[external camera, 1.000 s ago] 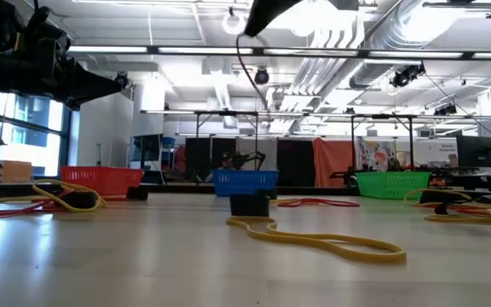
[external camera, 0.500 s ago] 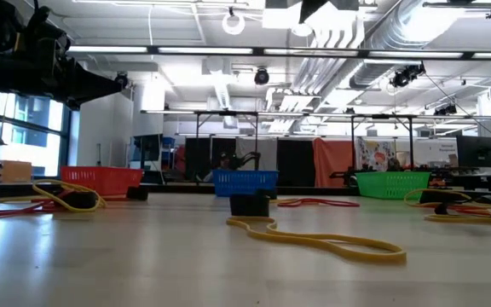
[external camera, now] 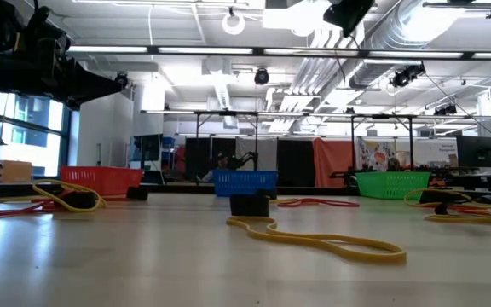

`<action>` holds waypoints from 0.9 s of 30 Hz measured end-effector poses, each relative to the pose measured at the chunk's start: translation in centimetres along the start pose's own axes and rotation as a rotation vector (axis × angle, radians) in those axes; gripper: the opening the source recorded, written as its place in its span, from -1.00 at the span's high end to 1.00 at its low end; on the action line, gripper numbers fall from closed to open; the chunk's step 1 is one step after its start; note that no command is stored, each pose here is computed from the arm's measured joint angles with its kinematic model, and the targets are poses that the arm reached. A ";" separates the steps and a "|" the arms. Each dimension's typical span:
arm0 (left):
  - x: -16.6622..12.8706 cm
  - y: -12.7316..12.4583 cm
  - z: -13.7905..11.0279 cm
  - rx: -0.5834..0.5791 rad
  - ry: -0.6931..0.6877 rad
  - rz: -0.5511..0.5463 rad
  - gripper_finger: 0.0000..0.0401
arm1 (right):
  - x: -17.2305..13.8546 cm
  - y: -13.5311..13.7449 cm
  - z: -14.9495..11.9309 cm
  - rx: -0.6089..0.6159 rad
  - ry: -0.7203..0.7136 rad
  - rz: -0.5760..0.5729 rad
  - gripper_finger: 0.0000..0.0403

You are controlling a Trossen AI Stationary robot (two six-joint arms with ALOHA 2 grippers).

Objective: Sort rubber bands into baskets
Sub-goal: Put the red rubber band into the green bin

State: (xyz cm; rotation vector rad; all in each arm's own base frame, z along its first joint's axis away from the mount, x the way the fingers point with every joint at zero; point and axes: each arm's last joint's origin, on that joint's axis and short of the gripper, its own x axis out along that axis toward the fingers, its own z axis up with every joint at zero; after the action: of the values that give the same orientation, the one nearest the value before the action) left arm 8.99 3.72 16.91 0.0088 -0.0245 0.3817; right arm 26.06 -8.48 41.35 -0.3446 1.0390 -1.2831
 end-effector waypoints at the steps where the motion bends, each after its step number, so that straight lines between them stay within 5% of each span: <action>1: 0.0 0.0 0.0 0.000 0.000 0.000 0.99 | 0.4 -0.3 0.0 0.011 0.012 -0.019 1.00; 10: 0.0 0.0 0.0 0.000 0.000 0.000 0.99 | 4.7 -1.9 -0.7 0.091 0.143 -0.136 1.00; 27: 0.0 0.0 0.0 0.000 0.000 0.000 0.99 | 14.6 3.7 -8.3 0.086 0.335 -0.211 1.00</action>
State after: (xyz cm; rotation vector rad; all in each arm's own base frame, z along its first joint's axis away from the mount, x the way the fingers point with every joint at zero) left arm 8.99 3.72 16.91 0.0088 -0.0241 0.3819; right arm 20.82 -17.80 27.90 -0.1784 1.2482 -1.6081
